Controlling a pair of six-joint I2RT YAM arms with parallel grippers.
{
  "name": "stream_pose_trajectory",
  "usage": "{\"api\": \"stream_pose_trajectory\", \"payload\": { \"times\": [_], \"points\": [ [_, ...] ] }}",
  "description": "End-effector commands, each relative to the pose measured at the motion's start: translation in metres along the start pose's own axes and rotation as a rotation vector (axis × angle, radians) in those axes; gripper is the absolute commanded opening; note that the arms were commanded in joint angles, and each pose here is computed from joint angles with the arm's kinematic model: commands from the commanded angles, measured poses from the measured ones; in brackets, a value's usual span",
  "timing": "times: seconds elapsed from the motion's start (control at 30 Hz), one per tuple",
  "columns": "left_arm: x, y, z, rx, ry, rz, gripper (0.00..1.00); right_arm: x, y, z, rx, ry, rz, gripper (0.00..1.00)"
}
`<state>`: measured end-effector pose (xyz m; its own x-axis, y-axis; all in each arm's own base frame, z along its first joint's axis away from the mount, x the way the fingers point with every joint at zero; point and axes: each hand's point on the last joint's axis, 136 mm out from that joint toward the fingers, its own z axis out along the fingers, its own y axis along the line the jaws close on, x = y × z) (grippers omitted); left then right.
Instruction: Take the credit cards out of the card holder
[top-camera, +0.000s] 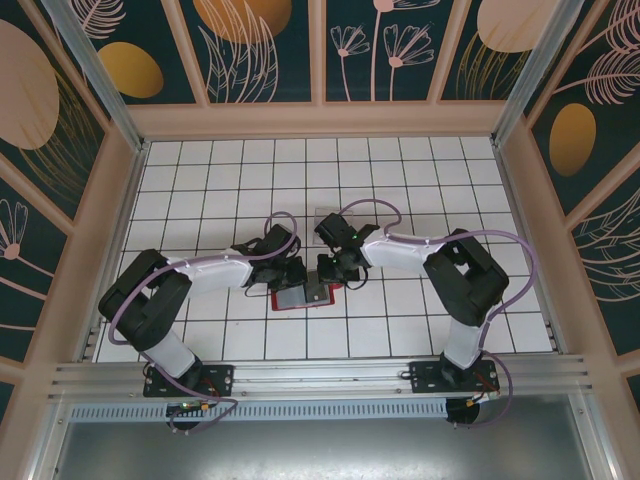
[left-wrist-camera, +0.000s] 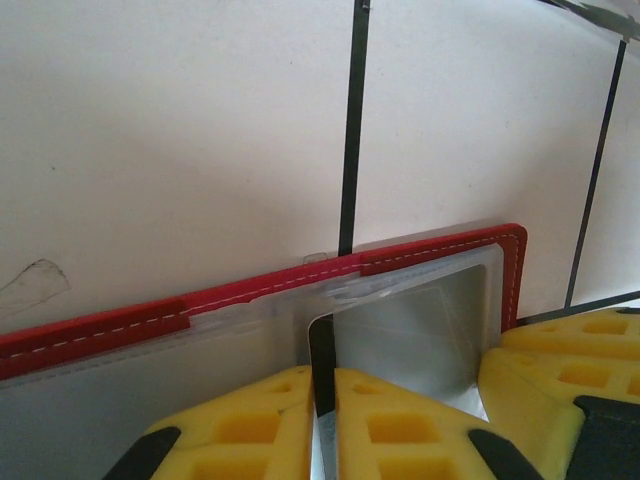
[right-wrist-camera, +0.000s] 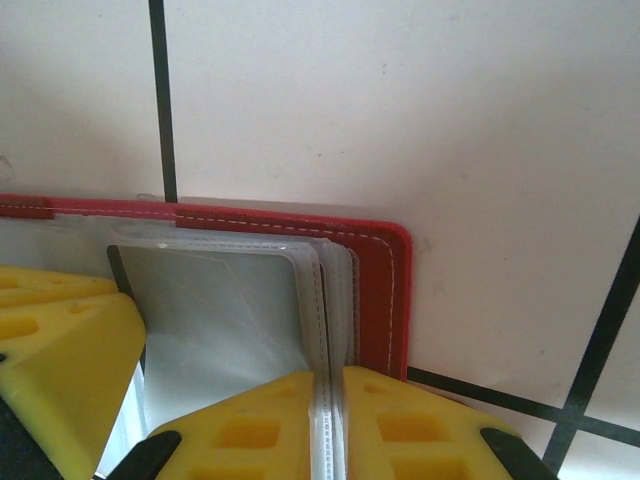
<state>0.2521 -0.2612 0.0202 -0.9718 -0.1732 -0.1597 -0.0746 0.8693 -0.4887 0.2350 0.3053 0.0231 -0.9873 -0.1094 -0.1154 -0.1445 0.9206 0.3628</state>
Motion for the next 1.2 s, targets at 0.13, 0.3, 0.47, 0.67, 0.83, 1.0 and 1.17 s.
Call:
{"api": "stream_pose_trajectory", "payload": {
  "times": [0.13, 0.3, 0.47, 0.67, 0.83, 1.0, 1.17],
  "points": [
    [-0.004, 0.005, -0.009, -0.029, -0.021, -0.004, 0.08, 0.016, -0.018, 0.006, 0.05, 0.037, 0.027, 0.15],
    [0.001, 0.004, -0.005, -0.01, 0.002, -0.004, 0.1, 0.014, -0.016, 0.006, 0.047, 0.038, 0.024, 0.15],
    [0.005, -0.001, 0.001, 0.022, 0.03, -0.001, 0.18, 0.014, -0.016, 0.003, 0.046, 0.032, 0.024, 0.15],
    [0.009, 0.003, 0.005, 0.015, 0.048, 0.008, 0.24, 0.015, -0.016, 0.002, 0.044, 0.03, 0.028, 0.15],
    [0.011, 0.026, 0.006, -0.092, 0.043, 0.022, 0.27, 0.014, -0.016, 0.001, 0.045, 0.028, 0.029, 0.15],
    [0.01, 0.051, 0.002, -0.221, 0.026, 0.048, 0.24, 0.014, -0.017, 0.0, 0.049, 0.025, 0.033, 0.15],
    [0.009, 0.054, -0.005, -0.237, 0.011, 0.057, 0.19, 0.015, -0.019, 0.001, 0.055, 0.027, 0.041, 0.24]
  ]
}}
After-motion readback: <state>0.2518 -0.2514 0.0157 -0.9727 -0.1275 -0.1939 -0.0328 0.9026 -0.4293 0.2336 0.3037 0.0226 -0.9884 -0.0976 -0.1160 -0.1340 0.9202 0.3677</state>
